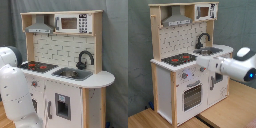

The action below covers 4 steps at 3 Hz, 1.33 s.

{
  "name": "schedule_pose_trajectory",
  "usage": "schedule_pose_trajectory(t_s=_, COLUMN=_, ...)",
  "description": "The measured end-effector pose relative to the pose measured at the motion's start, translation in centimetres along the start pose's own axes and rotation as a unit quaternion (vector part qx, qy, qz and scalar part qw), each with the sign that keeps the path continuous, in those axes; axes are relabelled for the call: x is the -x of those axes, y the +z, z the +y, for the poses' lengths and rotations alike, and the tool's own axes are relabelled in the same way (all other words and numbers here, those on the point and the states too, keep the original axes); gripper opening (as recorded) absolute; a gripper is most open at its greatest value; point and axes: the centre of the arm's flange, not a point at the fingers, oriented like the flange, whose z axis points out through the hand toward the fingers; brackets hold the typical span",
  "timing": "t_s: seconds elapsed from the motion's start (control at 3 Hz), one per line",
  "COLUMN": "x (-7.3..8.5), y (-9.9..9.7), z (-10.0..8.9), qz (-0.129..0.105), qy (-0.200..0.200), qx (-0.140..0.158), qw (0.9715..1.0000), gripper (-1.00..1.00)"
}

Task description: Play with the kitchen

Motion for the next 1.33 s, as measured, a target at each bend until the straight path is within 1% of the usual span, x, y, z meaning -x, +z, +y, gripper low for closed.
schedule_pose_trajectory(t_s=0.33, x=-2.5, y=-1.6, z=-3.5, qz=0.014, qy=-0.048, qx=-0.014, qw=0.9986, gripper=1.0)
schedule_pose_trajectory(t_s=0.67, x=-4.3, y=-2.8, z=-6.7, qz=0.022, qy=-0.09, qx=-0.026, qw=0.9954, gripper=1.0)
schedule_pose_trajectory(t_s=1.0, x=-5.9, y=-4.1, z=-10.1, qz=0.03, qy=-0.132, qx=-0.037, qw=0.9902, gripper=1.0)
schedule_pose_trajectory(t_s=1.33, x=-7.2, y=-5.3, z=-13.6, qz=0.035, qy=-0.173, qx=-0.048, qw=0.9831, gripper=1.0)
